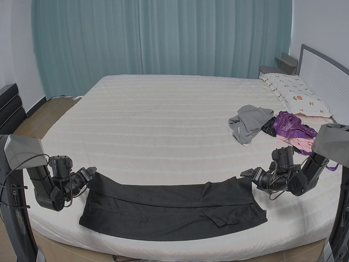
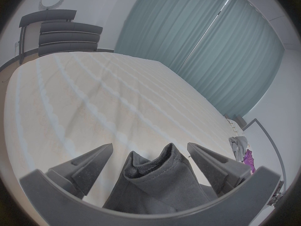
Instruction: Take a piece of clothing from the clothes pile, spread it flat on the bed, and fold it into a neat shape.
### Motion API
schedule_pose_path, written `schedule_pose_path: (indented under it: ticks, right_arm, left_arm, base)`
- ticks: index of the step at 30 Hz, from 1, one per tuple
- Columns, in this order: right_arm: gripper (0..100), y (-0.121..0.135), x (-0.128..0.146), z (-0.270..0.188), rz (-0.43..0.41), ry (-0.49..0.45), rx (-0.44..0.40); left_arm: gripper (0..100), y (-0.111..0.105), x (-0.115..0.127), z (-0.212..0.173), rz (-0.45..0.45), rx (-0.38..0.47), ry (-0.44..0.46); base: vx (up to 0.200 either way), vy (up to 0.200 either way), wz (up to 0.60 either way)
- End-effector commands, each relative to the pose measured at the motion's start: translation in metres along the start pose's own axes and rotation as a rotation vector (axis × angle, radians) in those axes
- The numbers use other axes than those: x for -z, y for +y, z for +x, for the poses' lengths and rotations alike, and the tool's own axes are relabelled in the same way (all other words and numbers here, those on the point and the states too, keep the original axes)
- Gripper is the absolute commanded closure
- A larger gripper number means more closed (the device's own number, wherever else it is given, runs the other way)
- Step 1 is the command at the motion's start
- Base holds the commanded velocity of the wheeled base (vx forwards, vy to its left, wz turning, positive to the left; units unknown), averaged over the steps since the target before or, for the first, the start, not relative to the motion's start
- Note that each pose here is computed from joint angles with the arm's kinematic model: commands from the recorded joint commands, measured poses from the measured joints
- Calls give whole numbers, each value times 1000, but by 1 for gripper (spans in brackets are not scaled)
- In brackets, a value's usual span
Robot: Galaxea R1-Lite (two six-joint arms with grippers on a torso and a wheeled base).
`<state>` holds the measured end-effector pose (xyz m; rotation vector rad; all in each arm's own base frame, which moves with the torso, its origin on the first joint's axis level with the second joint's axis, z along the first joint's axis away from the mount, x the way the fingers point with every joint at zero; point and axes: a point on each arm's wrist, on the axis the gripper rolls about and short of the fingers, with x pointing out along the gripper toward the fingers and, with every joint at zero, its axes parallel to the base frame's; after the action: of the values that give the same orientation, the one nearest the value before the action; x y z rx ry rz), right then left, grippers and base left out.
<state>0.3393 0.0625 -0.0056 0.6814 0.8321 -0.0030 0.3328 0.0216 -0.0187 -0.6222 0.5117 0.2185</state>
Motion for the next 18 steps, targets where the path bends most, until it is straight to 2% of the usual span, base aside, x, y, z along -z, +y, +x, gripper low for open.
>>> schedule_pose_path:
  ticks: [1,9,12,18]
  right_arm:
    - [0,-19,-4,7,43,-10,17]
    - [0,-24,0,8,48,5,33]
    - [0,-24,1,7,48,8,36]
    - [0,-24,6,7,41,20,41]
  left_arm:
    - [0,5,4,-11,-10,-27,33]
    - [0,-9,-13,-71,5,31,8]
    - [0,-8,-10,-89,70,-1,70]
    - [0,1,4,-84,131,-74,201]
  base:
    - [0,0,0]
    - [0,0,0]
    - [0,0,0]
    - [0,0,0]
